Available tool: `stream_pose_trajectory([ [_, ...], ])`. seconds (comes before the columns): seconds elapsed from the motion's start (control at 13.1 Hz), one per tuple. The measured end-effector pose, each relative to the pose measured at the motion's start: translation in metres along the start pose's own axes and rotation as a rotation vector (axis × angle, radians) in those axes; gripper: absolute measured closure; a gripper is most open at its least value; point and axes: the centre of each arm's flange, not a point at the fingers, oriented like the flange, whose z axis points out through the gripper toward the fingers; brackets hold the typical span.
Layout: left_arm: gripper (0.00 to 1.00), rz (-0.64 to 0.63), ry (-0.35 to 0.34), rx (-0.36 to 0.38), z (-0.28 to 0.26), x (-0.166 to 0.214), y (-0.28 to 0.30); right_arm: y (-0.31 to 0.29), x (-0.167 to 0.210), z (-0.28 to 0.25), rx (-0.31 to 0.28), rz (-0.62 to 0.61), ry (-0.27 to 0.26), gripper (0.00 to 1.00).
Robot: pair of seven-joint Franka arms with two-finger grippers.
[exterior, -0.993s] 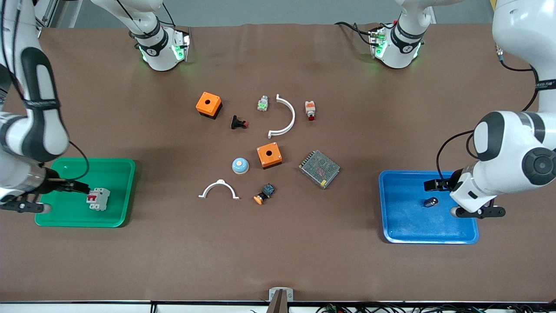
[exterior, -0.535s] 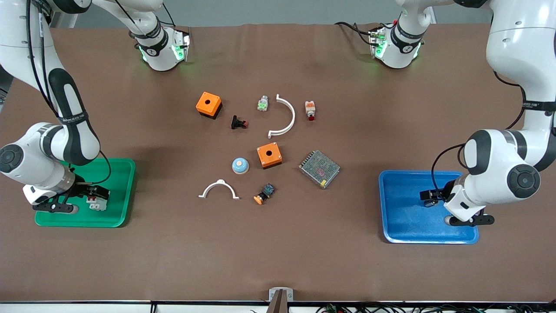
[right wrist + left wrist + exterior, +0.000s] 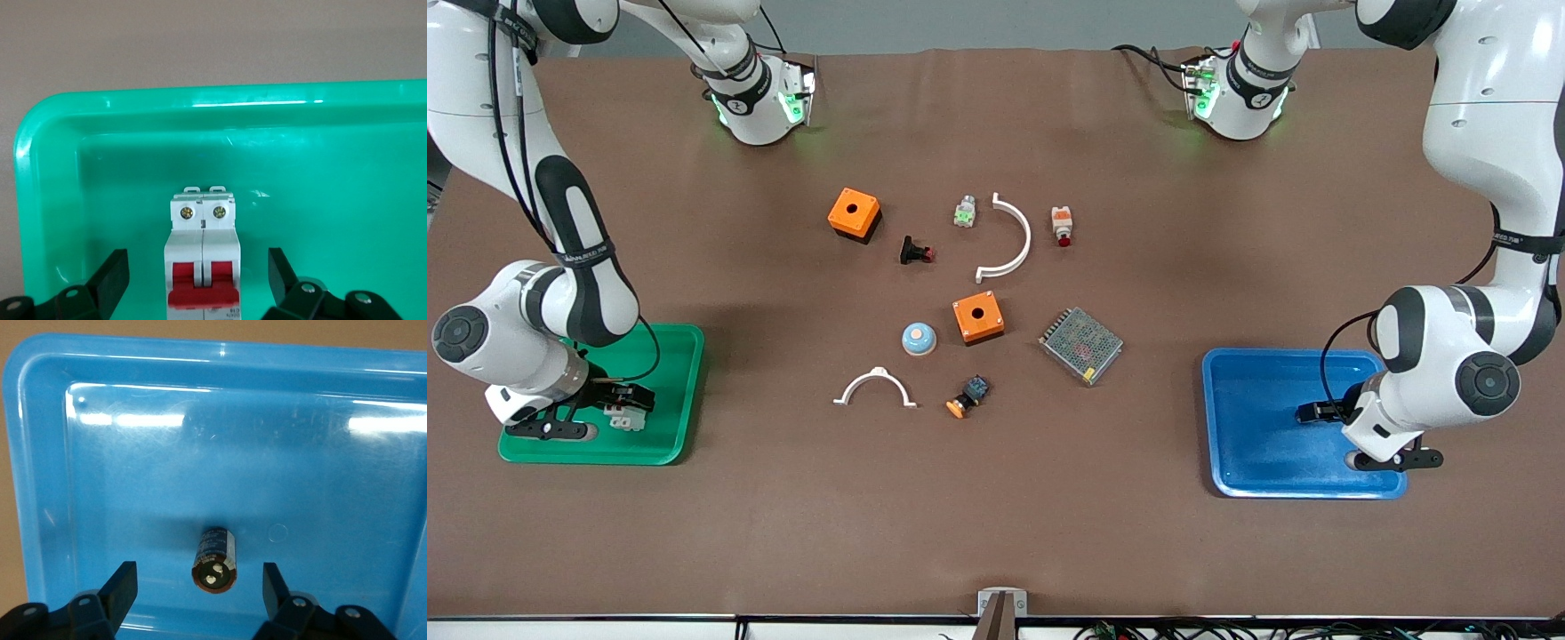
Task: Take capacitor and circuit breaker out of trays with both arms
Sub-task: 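Lower both grippers and close them on the breaker and capacitor, then lift the breaker with the right gripper while the left gripper lifts the capacitor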
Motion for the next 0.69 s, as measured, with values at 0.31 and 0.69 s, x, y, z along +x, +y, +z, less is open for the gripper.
stream_pose_trajectory([
  [0.31, 0.22, 0.006, -0.014, -0.003, 0.012, -0.001, 0.005, 0.003, 0.004, -0.001, 0.001, -0.034, 0.000, 0.55],
  [0.69, 0.41, 0.009, -0.018, -0.008, 0.027, -0.002, 0.006, 0.003, 0.010, -0.012, 0.031, -0.024, -0.065, 0.60],
])
